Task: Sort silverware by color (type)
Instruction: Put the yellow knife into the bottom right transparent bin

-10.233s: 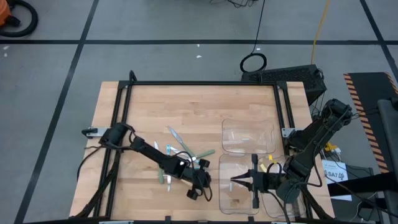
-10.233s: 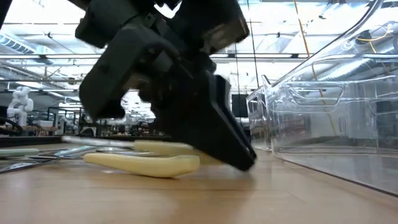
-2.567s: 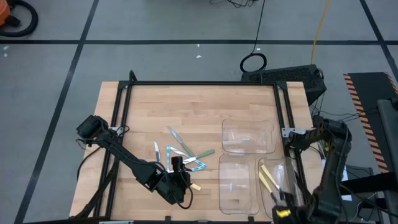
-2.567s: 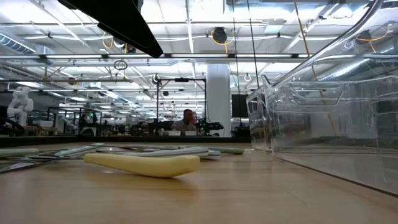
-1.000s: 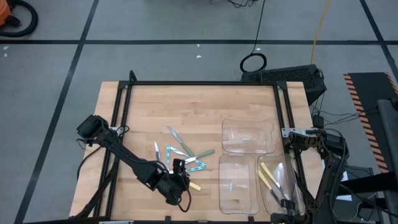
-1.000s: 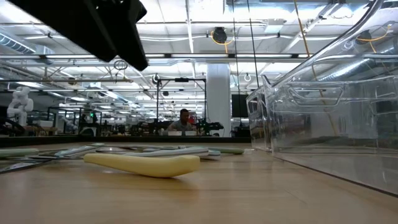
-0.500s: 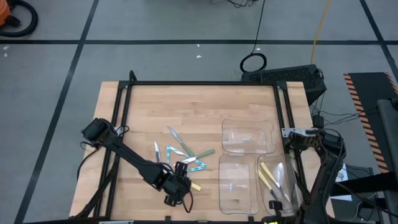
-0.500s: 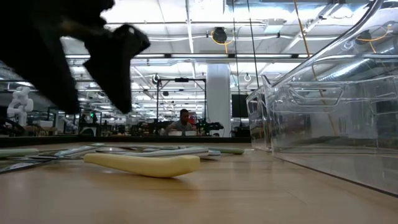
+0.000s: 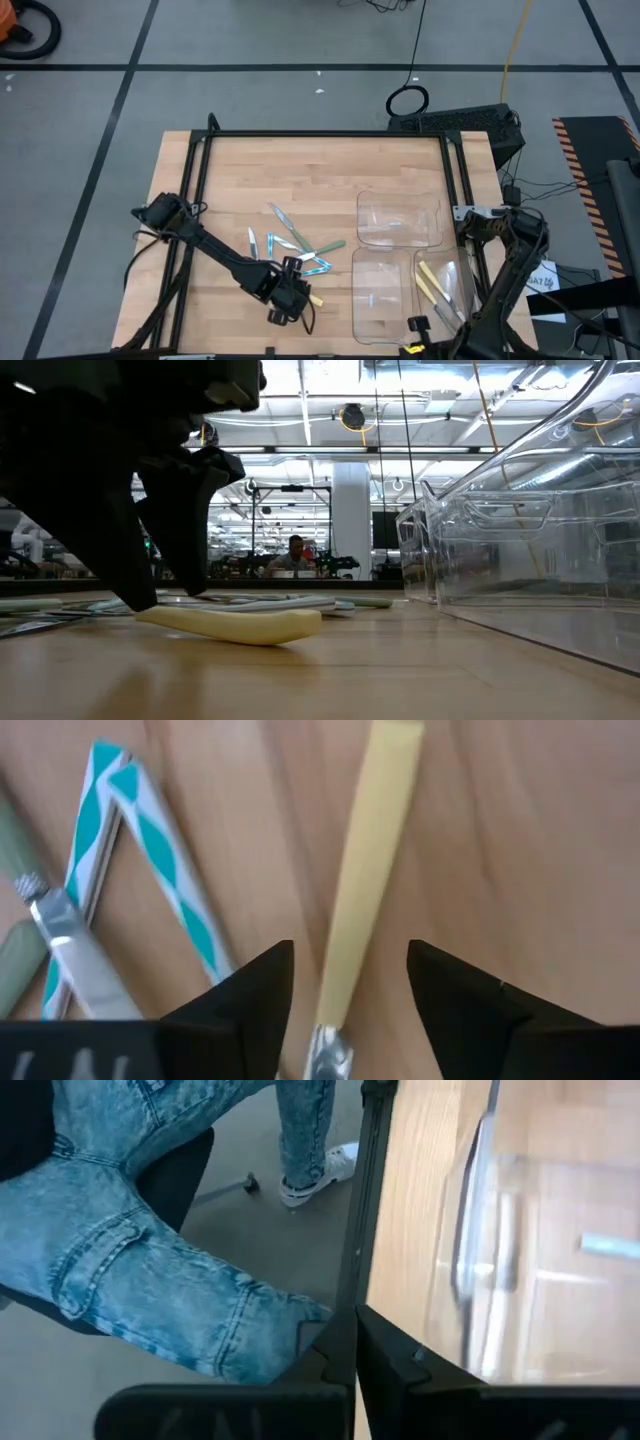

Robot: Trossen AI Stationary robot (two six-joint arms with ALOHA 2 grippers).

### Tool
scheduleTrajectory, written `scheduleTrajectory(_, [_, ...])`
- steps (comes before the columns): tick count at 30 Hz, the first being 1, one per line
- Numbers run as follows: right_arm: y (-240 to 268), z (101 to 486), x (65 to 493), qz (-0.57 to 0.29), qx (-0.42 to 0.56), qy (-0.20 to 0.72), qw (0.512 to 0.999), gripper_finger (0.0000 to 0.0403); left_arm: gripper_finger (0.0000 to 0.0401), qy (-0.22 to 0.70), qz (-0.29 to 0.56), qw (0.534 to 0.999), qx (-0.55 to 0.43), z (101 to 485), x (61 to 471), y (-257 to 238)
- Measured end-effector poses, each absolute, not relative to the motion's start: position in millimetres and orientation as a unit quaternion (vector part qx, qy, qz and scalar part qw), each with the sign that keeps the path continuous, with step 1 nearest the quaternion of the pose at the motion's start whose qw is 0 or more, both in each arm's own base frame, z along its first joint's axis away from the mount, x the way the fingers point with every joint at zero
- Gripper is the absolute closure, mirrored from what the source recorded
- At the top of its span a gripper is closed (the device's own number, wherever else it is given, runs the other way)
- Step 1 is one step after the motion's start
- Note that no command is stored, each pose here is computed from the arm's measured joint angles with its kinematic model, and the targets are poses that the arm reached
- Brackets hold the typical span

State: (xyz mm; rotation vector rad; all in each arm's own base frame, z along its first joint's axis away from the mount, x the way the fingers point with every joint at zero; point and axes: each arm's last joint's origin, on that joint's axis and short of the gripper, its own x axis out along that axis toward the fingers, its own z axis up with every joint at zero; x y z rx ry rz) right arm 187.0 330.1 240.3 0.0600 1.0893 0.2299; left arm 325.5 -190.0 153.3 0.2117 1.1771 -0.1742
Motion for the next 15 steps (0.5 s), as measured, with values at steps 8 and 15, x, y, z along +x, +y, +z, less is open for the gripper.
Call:
scheduleTrajectory(8, [323,240,200,0.120,-0.004,0.510,0.852,0.0403,0.0246,0.584,-0.060,0.803,0.104,137,329,-182])
scheduleTrajectory(15, [317,243,208,0.127,-0.019,0.505,0.853,0.0403,0.0261,0.595,-0.056,0.794,0.109,126,330,-183])
